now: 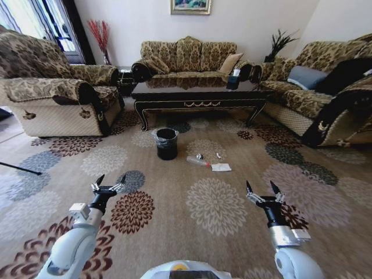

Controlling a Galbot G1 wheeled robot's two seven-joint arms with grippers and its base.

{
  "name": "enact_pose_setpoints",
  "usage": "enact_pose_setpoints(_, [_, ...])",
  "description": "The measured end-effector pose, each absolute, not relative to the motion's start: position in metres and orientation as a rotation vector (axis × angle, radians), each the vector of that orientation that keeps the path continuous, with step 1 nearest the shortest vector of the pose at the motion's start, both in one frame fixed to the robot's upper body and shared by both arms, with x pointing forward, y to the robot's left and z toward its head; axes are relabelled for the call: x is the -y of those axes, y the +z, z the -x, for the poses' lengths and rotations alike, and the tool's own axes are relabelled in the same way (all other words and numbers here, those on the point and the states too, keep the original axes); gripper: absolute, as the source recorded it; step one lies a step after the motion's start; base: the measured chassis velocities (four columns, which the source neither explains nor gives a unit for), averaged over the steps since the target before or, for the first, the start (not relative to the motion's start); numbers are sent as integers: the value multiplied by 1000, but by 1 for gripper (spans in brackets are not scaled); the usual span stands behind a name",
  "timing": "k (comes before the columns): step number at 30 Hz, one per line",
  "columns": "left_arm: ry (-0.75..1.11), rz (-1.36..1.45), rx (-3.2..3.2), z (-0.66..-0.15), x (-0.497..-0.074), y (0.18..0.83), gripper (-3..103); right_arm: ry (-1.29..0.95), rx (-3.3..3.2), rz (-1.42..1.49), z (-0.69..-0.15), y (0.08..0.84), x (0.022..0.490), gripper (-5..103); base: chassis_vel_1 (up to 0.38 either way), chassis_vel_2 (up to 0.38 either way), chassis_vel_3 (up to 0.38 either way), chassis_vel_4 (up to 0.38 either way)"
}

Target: Move to the front of the table and pick up the trash from the floor, then place it into the trash bin.

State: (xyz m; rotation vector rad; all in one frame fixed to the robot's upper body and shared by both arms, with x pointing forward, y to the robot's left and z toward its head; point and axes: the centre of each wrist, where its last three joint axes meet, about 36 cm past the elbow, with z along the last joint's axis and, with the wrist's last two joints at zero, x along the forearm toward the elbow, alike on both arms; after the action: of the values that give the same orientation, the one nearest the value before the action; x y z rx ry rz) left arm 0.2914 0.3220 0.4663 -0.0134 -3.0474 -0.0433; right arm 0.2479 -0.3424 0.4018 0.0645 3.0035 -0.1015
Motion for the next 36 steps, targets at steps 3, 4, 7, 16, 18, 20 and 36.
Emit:
enact_pose_setpoints(3, [-98, 6, 3053, -293, -325, 463, 100, -100, -3003, -65, -248, 402, 342, 100, -175, 177, 183, -179])
enact_pose_setpoints(4, [-98, 6, 3053, -293, -325, 463, 100, -100, -3003, -65, -248, 402, 342, 100, -159, 173, 177, -178])
enact_pose_setpoints(7, [-87, 4, 3059, -292, -326, 463, 100, -98, -3004, -65, -248, 401, 342, 100, -146, 157, 145, -153])
enact_pose_setpoints(16, [-26, -57, 3060, -294, -325, 465, 100, -97, -3005, -63, -248, 401, 341, 100, -155, 135, 139, -157])
enact_pose_setpoints(18, [-29, -57, 3056, -293, -325, 463, 100, -95, -3004, -59, -249, 400, 340, 100, -160, 171, 198, -173])
enact_pose_setpoints(20, [-29, -56, 3055, -293, -325, 463, 100, -94, -3004, -57, -249, 400, 340, 100, -167, 178, 175, -182])
enact_pose_setpoints(36, [-49, -43, 3068, -294, -325, 467, 100, -99, -3011, -44, -249, 397, 335, 100, -162, 162, 158, -162])
